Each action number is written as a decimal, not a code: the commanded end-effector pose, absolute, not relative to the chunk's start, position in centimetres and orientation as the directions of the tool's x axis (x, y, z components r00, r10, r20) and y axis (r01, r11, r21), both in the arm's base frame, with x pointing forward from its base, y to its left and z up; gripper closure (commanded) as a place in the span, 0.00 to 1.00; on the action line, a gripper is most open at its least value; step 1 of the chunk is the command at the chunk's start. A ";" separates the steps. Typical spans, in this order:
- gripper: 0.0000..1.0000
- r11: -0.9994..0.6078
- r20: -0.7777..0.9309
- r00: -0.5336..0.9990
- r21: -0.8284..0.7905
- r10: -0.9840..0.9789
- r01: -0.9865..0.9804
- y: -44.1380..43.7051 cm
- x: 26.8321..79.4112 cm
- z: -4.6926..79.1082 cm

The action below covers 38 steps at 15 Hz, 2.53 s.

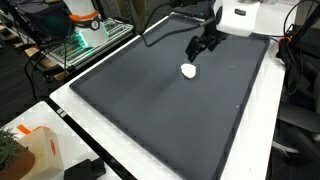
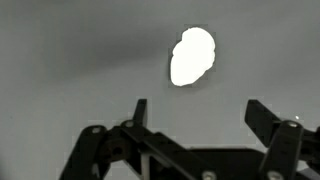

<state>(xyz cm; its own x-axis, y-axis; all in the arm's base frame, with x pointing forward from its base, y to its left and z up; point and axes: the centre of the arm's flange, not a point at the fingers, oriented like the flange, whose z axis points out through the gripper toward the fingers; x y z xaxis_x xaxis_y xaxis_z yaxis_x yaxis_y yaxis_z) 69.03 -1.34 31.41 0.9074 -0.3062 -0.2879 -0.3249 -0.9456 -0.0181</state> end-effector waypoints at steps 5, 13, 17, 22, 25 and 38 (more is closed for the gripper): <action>0.00 -0.866 -0.462 0.787 -0.077 -0.408 -0.494 -6.4 71.1 28.9; 0.00 -0.760 -0.478 0.697 -0.090 -0.534 -0.644 -9.1 72.5 26.7; 0.00 -0.770 -0.458 0.709 -0.078 -0.536 -0.633 -8.9 71.6 26.5; 0.00 -0.707 -0.493 0.637 -0.061 -0.592 -0.704 -10.2 72.1 25.1; 0.00 -0.656 -0.513 0.580 -0.044 -0.633 -0.754 -11.5 72.2 23.9; 0.00 -0.628 -0.664 0.460 0.018 -0.590 -0.778 -12.0 71.4 21.4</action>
<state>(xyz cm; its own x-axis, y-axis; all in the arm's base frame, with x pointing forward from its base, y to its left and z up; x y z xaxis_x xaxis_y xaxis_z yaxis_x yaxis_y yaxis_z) 70.10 -11.50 21.83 0.4923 -0.6009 -0.6297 -0.7618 -0.6474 0.0222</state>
